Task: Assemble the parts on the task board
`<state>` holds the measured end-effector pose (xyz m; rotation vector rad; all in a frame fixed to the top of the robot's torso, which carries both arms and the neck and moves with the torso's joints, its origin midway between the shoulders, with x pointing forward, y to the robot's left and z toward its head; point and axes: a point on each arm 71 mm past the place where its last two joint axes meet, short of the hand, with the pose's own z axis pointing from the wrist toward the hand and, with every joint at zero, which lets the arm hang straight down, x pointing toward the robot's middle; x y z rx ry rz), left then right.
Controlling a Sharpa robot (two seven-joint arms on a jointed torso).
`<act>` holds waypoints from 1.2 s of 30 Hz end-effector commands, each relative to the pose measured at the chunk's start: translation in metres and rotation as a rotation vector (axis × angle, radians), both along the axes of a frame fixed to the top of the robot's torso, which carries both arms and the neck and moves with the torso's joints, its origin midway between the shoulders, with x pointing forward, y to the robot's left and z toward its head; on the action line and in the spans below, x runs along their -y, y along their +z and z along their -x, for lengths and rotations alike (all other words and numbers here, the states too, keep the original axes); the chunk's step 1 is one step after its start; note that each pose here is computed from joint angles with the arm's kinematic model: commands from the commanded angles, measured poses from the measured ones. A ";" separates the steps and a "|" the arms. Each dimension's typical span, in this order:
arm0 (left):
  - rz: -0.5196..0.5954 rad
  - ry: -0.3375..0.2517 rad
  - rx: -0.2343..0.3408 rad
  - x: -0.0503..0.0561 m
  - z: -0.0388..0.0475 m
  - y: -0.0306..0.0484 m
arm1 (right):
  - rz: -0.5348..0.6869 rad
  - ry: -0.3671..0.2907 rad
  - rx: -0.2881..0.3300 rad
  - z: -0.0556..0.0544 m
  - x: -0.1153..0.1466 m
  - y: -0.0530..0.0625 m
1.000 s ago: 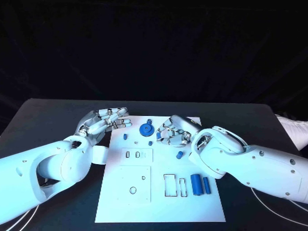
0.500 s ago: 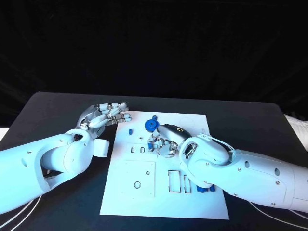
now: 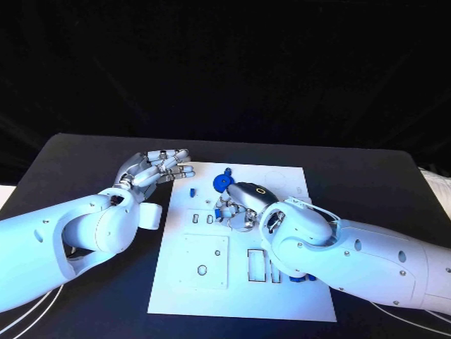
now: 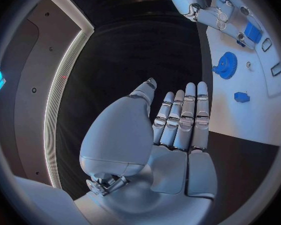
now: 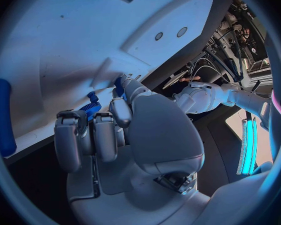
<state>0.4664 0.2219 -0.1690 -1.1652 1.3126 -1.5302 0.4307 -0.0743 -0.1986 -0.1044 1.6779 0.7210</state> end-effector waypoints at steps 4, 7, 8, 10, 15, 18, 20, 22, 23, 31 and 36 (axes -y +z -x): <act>0.009 -0.020 0.011 0.002 0.0001 0.0018 | 0.083 0.010 -0.034 0.002 0.000 -0.010; 0.009 -0.021 0.011 0.002 0.0001 0.0018 | 0.099 0.013 -0.043 0.002 0.001 -0.011; 0.009 -0.021 0.011 0.002 0.0002 0.0018 | 0.105 0.014 -0.046 0.002 0.001 -0.012; 0.009 -0.022 0.009 0.002 0.0003 0.0017 | 0.118 0.018 -0.050 0.003 0.001 -0.012; 0.009 -0.022 0.007 0.002 0.0004 0.0016 | 0.141 0.022 -0.048 0.004 0.002 -0.013; 0.009 -0.022 0.006 0.002 0.0004 0.0016 | 0.148 0.021 -0.047 0.005 0.002 -0.014; 0.009 -0.023 0.006 0.002 0.0005 0.0016 | 0.148 0.020 -0.046 0.005 0.002 -0.014; 0.009 -0.024 0.005 0.003 0.0005 0.0015 | 0.147 0.018 -0.043 0.005 0.002 -0.014; 0.009 -0.024 0.005 0.003 0.0005 0.0015 | 0.146 0.017 -0.042 0.005 0.002 -0.014; 0.010 -0.027 0.004 0.003 0.0005 0.0014 | 0.136 0.001 -0.025 0.004 0.002 -0.013; 0.011 -0.030 0.002 0.003 0.0004 0.0012 | 0.122 -0.010 -0.012 0.004 0.003 -0.012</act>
